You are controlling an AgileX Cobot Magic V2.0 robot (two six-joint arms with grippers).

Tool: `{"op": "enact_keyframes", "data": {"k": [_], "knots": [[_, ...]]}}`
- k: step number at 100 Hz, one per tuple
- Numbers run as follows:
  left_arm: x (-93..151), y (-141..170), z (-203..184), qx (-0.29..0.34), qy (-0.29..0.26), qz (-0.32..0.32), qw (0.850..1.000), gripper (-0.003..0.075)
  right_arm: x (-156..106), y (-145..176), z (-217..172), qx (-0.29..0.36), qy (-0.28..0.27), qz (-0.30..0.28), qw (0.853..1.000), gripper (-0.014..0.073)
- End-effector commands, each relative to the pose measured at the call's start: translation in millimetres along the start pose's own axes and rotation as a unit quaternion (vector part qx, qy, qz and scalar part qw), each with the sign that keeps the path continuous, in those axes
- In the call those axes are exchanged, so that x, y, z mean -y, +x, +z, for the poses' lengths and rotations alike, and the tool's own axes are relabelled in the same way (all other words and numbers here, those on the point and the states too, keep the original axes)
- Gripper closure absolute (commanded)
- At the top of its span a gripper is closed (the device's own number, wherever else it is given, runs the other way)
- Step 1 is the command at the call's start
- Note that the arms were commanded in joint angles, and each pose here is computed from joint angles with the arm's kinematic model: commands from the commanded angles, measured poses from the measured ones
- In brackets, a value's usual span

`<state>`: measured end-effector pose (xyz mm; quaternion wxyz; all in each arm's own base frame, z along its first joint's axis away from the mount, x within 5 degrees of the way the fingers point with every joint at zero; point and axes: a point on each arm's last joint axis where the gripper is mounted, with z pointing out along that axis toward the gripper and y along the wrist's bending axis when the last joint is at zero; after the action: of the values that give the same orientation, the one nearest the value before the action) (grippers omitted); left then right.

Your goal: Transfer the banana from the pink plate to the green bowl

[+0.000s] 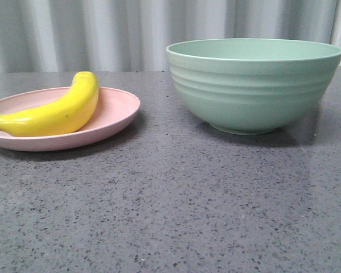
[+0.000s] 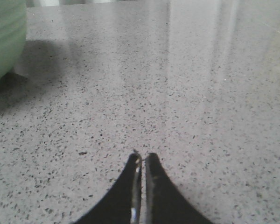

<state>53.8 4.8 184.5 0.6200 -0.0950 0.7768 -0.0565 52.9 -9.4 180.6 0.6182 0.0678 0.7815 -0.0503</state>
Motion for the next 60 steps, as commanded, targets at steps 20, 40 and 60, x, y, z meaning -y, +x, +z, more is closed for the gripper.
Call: {"op": "enact_keyframes", "data": {"k": [20,40,60], "knots": [[0,0,0,0.04,0.01,0.04,0.998,0.0739,1,6,1,0.006,0.008,-0.021,1.0,0.0667],[8,-12,-2,0.113,0.052,0.045,0.991,0.0738,0,-7,0,0.077,0.003,-0.019,0.997,0.0667],[18,-26,-8,0.195,0.101,0.046,0.974,0.0739,-1,-21,-3,0.154,-0.003,-0.011,0.988,0.0667]]}}
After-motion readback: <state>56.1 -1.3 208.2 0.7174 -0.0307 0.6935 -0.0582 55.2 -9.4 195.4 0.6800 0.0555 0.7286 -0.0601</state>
